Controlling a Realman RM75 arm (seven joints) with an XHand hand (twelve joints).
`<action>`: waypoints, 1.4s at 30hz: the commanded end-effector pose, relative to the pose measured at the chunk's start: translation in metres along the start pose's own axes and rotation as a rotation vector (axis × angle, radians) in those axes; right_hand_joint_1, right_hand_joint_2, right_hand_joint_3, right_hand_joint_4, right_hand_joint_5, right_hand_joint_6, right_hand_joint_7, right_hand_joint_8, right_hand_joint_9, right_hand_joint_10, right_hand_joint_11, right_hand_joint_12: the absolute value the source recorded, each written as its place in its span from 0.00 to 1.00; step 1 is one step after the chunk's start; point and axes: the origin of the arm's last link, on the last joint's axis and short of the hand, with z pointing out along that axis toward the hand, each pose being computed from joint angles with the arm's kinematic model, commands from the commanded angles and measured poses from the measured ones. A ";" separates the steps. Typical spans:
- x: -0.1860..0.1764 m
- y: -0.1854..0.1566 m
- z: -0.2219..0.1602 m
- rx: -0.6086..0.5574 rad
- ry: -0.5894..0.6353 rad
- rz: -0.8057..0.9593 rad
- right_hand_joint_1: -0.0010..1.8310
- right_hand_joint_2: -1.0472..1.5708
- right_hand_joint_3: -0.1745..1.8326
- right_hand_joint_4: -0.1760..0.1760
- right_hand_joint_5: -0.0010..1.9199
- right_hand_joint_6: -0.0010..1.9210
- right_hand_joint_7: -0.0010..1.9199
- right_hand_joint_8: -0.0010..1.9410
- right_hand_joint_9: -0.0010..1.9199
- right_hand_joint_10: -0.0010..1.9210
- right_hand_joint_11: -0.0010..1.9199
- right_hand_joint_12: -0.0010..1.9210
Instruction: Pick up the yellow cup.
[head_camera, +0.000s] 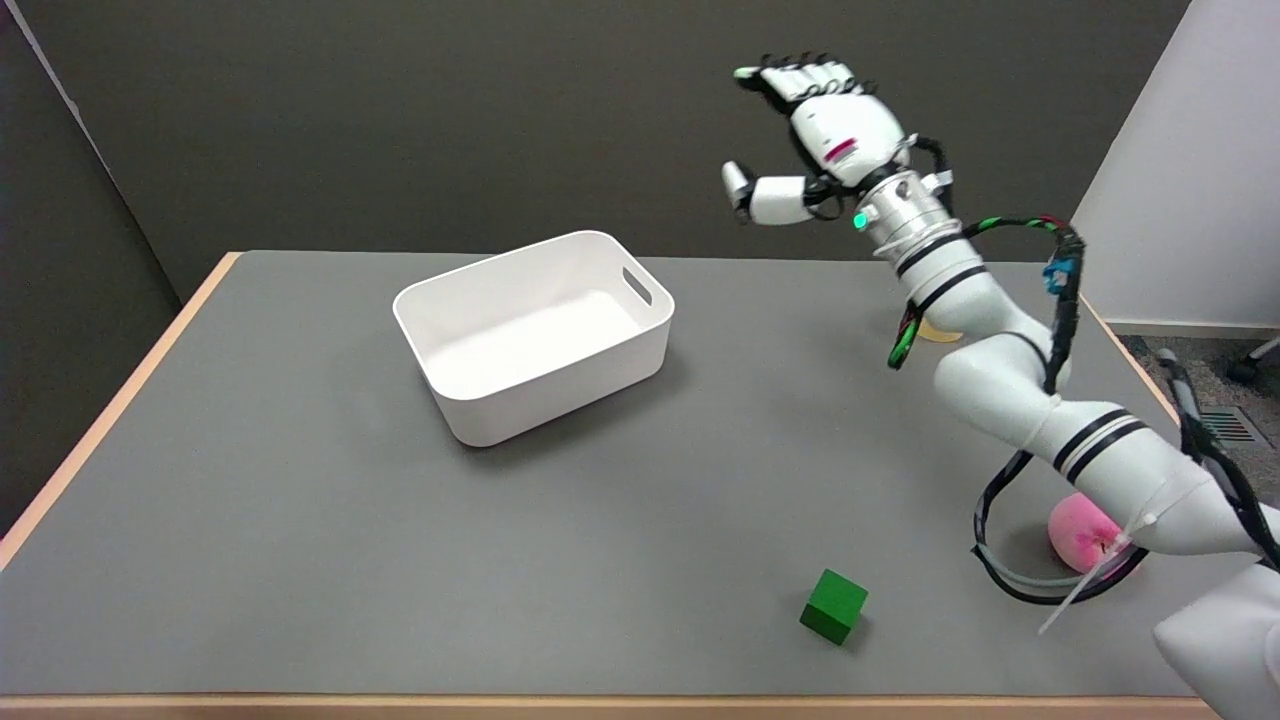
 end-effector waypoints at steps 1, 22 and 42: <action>0.015 0.132 -0.027 -0.430 -0.141 -0.311 0.21 0.66 0.59 0.60 0.07 0.21 0.11 0.16 0.04 0.31 0.00 0.52; 0.007 0.173 -0.105 -0.520 -0.221 -0.387 0.20 0.65 0.58 0.58 0.08 0.22 0.12 0.17 0.05 0.33 0.00 0.52; -0.040 0.169 -0.075 -0.506 -0.321 -0.291 0.16 0.65 0.58 0.61 0.09 0.22 0.13 0.17 0.07 0.33 0.00 0.54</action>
